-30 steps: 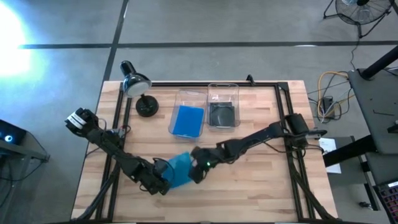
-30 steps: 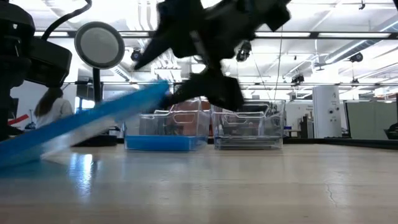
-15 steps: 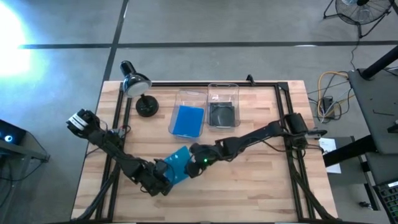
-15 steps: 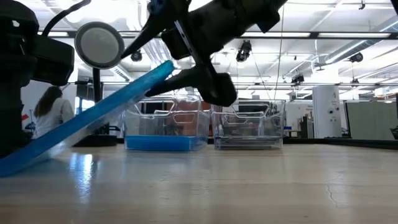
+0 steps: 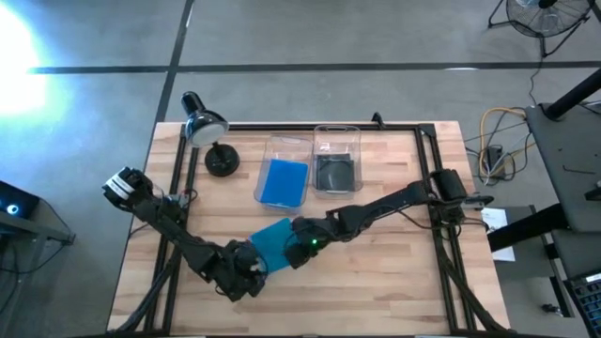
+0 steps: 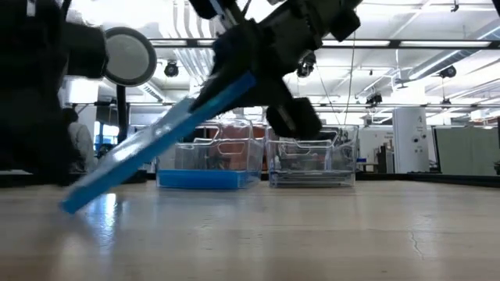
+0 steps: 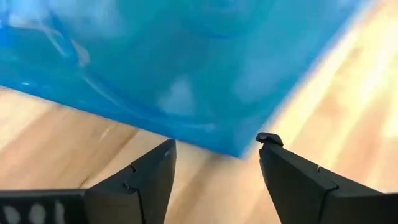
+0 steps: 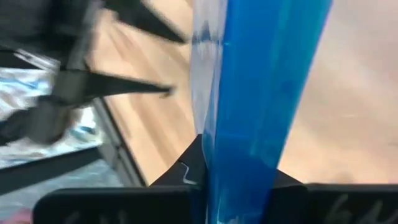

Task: Pick & place jewel cases by type
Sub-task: Put the blue CD case into the left transparent bin

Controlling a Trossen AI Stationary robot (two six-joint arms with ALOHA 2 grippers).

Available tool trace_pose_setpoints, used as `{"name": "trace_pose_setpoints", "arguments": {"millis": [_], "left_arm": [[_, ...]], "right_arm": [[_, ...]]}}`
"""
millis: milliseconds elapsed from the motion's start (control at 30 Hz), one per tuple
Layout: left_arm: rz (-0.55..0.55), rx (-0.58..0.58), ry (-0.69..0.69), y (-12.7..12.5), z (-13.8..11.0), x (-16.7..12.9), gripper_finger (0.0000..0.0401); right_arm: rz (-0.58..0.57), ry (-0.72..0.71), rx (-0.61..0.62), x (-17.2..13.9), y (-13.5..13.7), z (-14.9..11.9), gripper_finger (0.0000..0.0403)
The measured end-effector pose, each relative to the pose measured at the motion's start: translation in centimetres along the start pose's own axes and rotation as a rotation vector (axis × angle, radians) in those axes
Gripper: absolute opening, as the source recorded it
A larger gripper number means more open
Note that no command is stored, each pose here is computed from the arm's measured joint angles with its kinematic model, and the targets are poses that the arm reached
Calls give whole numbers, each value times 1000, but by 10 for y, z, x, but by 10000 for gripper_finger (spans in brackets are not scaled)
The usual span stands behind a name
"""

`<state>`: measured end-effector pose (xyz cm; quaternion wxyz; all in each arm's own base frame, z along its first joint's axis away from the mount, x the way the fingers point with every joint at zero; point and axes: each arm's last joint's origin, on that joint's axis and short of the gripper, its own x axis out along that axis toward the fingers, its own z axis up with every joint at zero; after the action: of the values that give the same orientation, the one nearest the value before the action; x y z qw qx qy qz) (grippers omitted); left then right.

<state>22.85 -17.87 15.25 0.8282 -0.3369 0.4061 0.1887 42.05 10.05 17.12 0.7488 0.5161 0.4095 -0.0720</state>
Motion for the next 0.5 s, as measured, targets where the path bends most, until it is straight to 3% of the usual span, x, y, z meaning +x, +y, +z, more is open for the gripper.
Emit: {"name": "trace_pose_setpoints", "arguments": {"millis": [133, 300, 400, 500], "left_arm": [[18, 53, 11, -9, -2, -16, 213], [25, 77, 32, -15, -10, -28, 213], [36, 40, 27, -13, -13, -28, 213], [33, -21, -10, -14, -11, -28, 213]], "right_arm": [[-65, 24, -115, -23, 2, -2, 17], [-25, 35, -443, -82, 24, -1, 15], [-35, -58, -644, -129, 37, 15, 15], [-161, -216, -737, -165, 37, 39, 14]]}}
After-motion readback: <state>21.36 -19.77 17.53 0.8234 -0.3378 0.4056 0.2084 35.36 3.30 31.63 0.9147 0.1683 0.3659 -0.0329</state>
